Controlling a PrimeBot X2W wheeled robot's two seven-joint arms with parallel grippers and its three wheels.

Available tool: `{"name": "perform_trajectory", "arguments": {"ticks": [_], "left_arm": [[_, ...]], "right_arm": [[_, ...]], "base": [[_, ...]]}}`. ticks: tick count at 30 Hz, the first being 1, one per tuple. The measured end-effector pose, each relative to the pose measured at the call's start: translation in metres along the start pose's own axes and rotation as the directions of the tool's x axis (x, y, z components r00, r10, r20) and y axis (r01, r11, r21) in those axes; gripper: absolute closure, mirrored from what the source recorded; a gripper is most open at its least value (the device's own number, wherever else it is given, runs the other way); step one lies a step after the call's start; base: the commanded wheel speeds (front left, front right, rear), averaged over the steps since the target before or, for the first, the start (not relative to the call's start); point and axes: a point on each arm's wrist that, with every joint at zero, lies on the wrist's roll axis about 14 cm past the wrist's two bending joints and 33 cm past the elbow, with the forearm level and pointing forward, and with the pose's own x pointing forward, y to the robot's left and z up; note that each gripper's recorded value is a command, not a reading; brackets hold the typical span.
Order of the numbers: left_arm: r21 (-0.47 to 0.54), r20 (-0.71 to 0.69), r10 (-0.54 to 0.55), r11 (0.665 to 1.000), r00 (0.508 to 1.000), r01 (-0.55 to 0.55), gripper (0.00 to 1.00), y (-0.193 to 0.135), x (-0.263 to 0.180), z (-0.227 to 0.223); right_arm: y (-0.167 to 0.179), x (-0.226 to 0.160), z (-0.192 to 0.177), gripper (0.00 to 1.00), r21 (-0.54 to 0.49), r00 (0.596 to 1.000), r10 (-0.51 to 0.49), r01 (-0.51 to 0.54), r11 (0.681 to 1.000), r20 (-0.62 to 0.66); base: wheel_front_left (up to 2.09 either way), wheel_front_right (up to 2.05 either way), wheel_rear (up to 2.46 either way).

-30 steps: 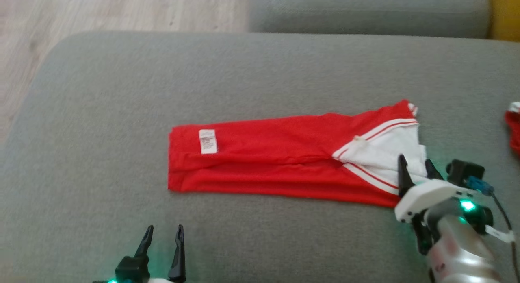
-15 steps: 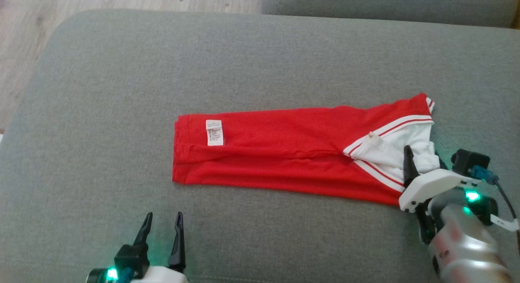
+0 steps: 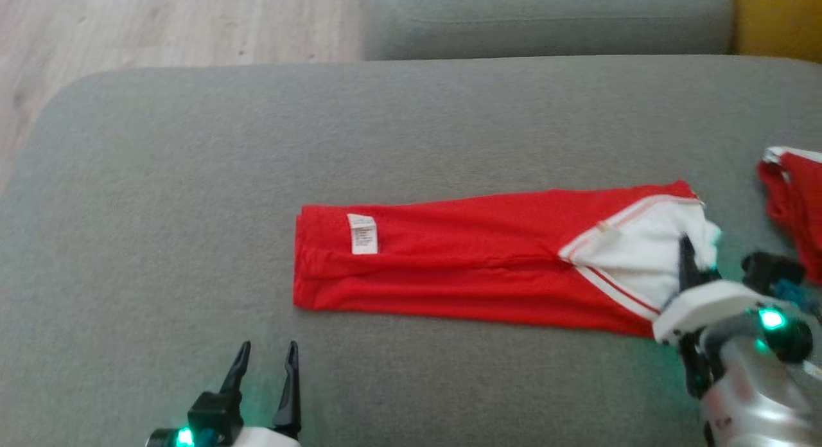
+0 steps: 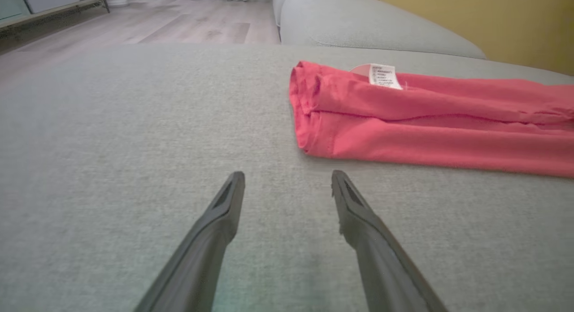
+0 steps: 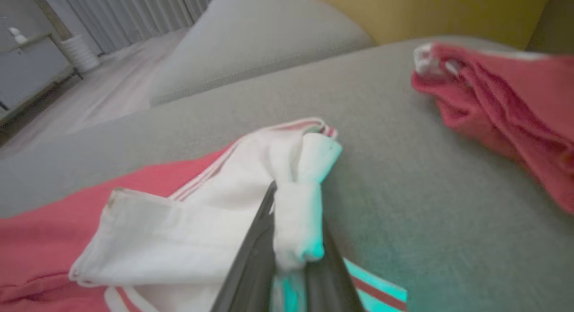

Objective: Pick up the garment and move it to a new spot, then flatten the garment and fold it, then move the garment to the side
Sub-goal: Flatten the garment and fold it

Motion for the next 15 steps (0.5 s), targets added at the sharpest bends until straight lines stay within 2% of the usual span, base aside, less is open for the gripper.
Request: {"name": "perform_trajectory", "arguments": {"ticks": [3, 7, 11, 15], "left_arm": [[0.005, 0.011, -0.019, 1.0, 1.0, 0.019, 0.0, -0.006, 0.001, 0.004], [0.0, 0.016, -0.03, 1.0, 0.999, 0.03, 0.0, -0.009, -0.003, 0.004], [-0.019, 0.018, 0.003, 1.0, 1.0, -0.003, 0.0, 0.0, -0.011, 0.002], [-0.029, 0.018, 0.046, 0.999, 0.999, -0.045, 0.0, 0.011, -0.021, -0.001]], "right_arm": [[0.028, 0.001, 0.029, 1.0, -0.015, 0.992, 0.078, -0.077, 0.997, 0.095], [0.092, 0.002, 0.054, 1.0, 0.004, 0.957, 0.232, -0.237, 0.972, 0.176], [0.151, -0.004, 0.049, 1.0, 0.0, 0.906, 0.393, -0.398, 0.917, 0.159], [0.21, -0.018, 0.03, 1.0, 0.032, 0.833, 0.545, -0.55, 0.835, 0.101]], "base": [[0.0, 0.0, 0.0], [0.0, 0.0, 0.0], [0.0, 0.0, 0.0], [0.0, 0.0, 0.0]]}}
